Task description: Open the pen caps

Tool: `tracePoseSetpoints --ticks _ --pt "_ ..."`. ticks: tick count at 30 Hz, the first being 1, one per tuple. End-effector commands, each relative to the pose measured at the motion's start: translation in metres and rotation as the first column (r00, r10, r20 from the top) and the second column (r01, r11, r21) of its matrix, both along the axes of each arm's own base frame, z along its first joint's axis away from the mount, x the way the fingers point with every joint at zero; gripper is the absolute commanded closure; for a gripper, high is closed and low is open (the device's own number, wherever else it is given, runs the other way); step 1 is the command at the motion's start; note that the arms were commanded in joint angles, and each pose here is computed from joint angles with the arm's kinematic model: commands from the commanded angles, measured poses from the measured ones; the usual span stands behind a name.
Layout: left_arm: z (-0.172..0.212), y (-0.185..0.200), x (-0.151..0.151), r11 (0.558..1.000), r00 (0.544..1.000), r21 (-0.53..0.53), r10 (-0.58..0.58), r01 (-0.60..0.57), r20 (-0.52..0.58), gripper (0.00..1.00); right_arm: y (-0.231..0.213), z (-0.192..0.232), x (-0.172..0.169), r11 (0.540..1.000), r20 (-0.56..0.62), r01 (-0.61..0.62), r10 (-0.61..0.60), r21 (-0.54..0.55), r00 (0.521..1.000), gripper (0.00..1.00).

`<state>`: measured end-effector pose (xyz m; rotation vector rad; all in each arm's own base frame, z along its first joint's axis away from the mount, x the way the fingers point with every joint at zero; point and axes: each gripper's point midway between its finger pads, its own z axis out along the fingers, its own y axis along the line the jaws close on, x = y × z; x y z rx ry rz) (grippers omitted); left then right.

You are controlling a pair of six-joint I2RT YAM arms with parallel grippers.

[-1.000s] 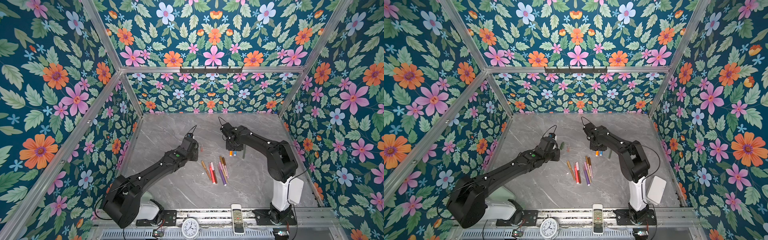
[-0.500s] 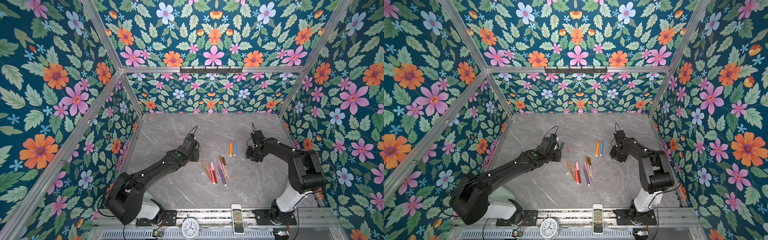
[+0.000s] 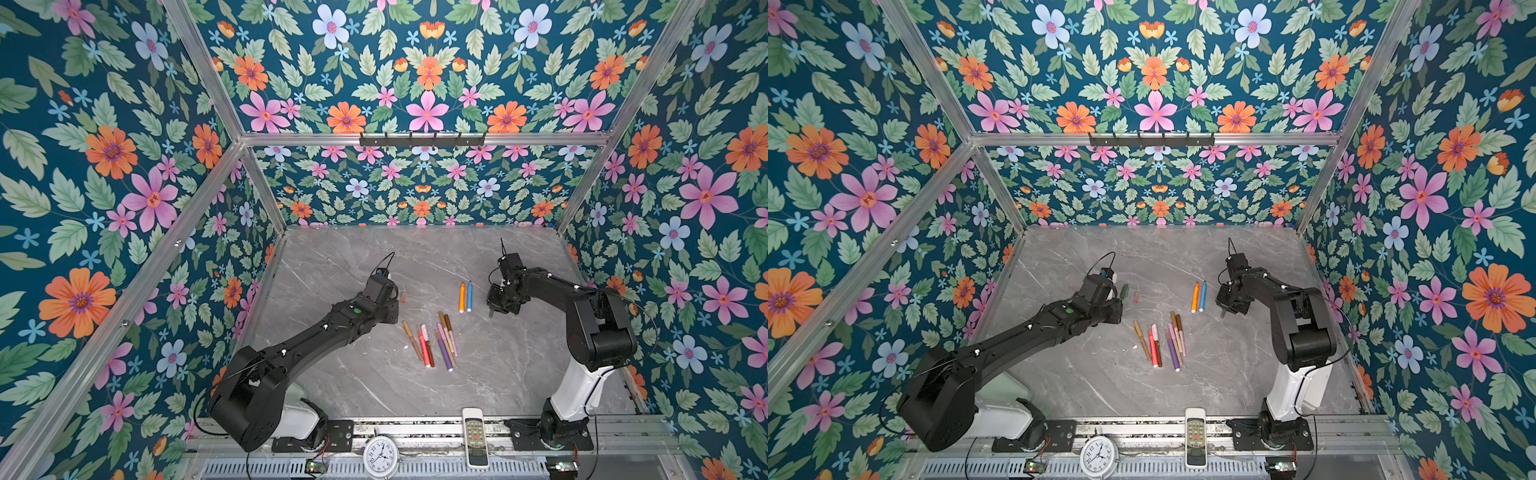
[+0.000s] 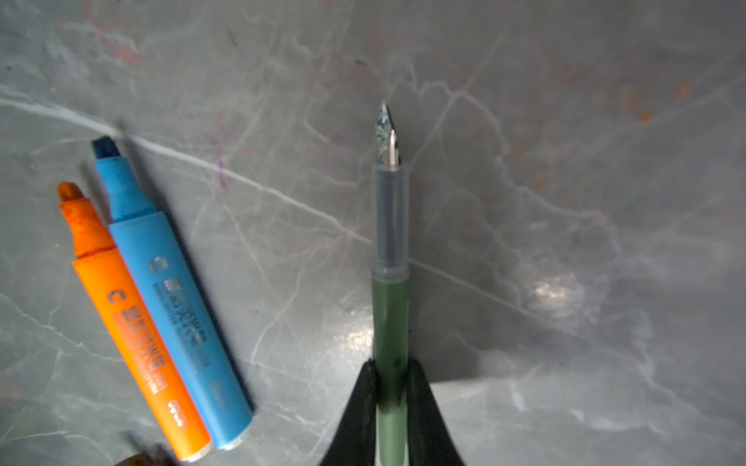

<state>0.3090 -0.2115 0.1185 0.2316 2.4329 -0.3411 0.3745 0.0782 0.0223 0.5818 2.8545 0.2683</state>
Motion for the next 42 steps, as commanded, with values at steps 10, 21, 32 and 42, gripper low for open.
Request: tracePoseSetpoints --ticks 10,21,32,42 --pt "0.002 -0.002 0.002 1.0 1.0 -0.012 0.005 -0.005 0.008 0.72 0.024 -0.001 0.0 0.98 -0.039 -0.165 0.162 -0.114 0.986 0.89" --pt "0.002 0.0 -0.001 1.0 1.0 -0.016 0.006 -0.006 0.008 0.72 0.051 0.027 0.01 0.968 0.115 -0.251 0.248 0.009 0.962 0.71" --pt "0.008 -0.004 -0.009 0.997 1.0 -0.077 -0.016 0.018 0.022 0.72 0.072 0.056 -0.038 0.946 0.186 -0.324 0.323 -0.027 0.928 0.71" --pt "0.097 0.021 -0.03 0.926 0.918 -0.373 0.099 0.056 0.383 0.57 0.153 0.055 -0.129 0.809 0.17 -0.551 0.584 -0.207 0.794 0.71"
